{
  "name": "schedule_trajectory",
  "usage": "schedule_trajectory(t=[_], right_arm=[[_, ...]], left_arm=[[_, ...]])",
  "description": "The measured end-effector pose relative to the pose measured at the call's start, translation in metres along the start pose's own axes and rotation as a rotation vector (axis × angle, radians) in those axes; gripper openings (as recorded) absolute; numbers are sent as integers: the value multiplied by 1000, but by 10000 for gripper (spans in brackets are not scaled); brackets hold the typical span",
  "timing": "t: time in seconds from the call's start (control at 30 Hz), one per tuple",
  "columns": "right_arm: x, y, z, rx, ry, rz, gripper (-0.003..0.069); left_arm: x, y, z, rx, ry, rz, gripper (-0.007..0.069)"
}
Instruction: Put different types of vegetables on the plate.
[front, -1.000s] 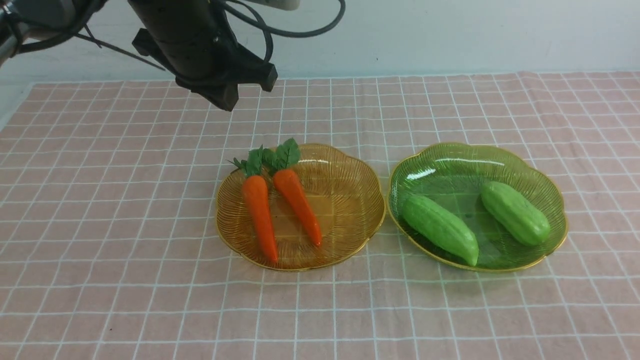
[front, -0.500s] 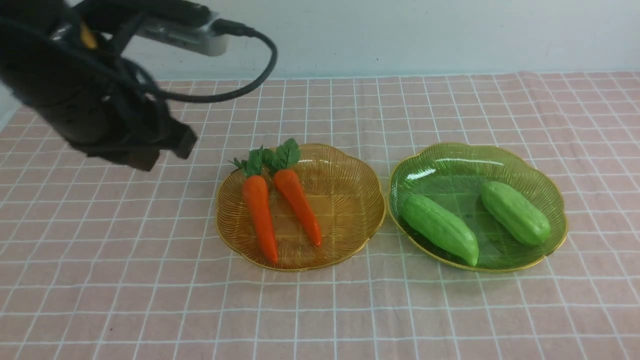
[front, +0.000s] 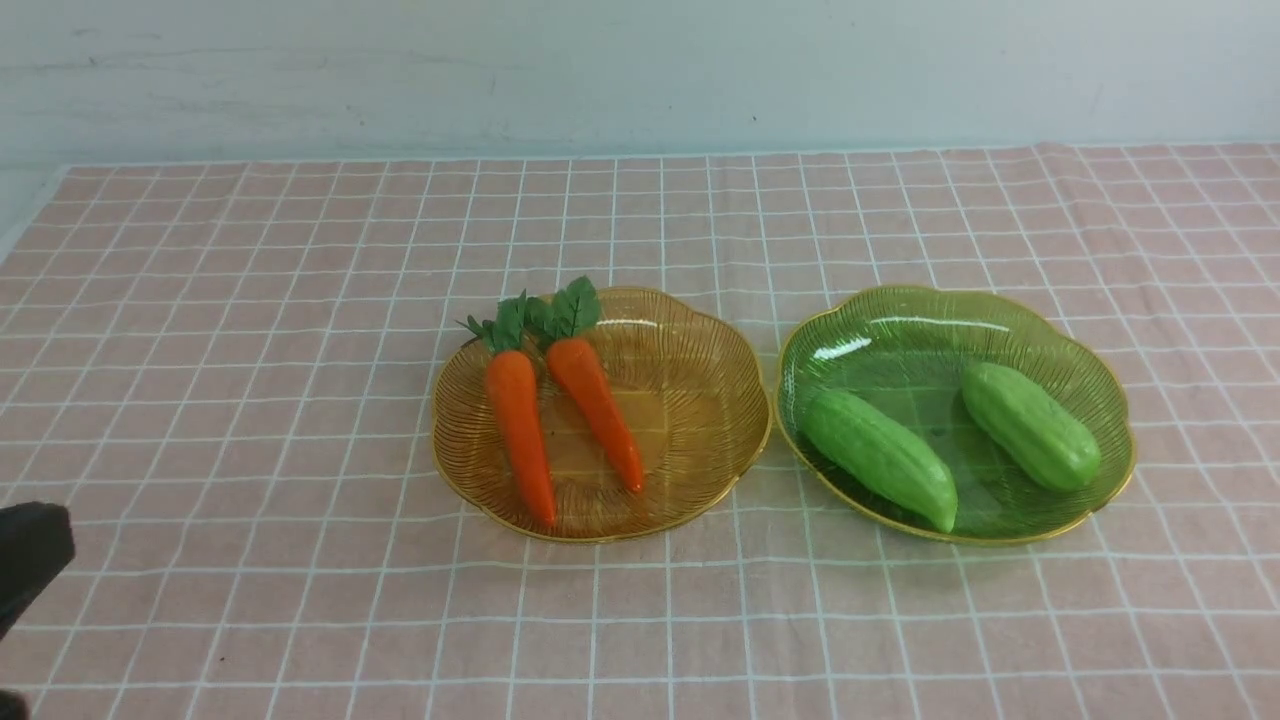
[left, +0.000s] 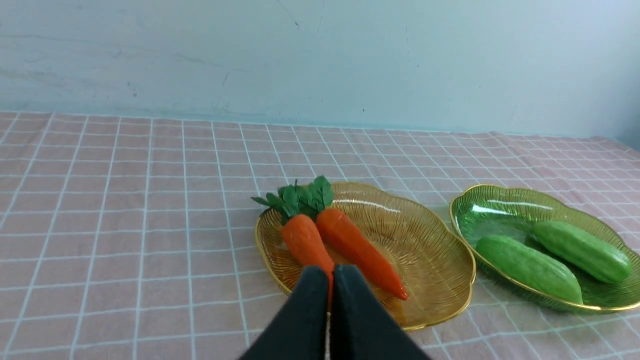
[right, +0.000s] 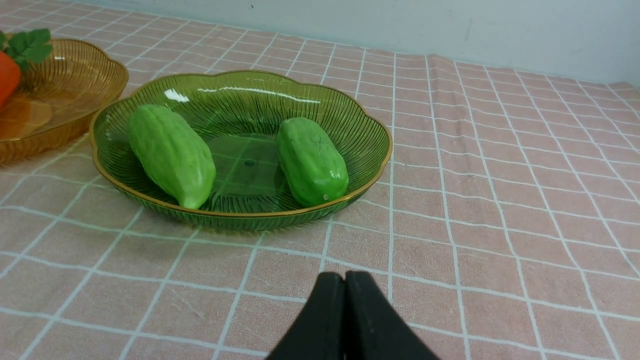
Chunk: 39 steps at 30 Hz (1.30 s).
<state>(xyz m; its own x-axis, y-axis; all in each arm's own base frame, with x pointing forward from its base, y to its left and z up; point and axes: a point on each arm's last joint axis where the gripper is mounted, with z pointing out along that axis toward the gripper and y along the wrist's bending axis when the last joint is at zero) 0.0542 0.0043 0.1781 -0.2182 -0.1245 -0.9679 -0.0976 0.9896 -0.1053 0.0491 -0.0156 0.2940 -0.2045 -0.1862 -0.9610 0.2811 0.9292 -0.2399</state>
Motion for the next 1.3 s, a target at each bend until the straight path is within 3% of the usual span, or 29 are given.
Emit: schedule_trajectory(t=[0.23, 0.37, 0.6, 0.7, 1.3], right_arm=[[0, 0, 0, 0, 0, 0, -15], [0, 0, 0, 0, 0, 0, -15], [0, 0, 0, 0, 0, 0, -15], [0, 0, 0, 0, 0, 0, -15], [0, 0, 0, 0, 0, 0, -15]], left_arm=[[5, 3, 1, -29, 46, 25, -1], [32, 11, 10, -63, 101, 85, -1], [106, 39, 18, -264, 133, 127, -1], [114, 43, 16, -311, 110, 137, -1], [114, 43, 16, -303, 115, 165, -1]])
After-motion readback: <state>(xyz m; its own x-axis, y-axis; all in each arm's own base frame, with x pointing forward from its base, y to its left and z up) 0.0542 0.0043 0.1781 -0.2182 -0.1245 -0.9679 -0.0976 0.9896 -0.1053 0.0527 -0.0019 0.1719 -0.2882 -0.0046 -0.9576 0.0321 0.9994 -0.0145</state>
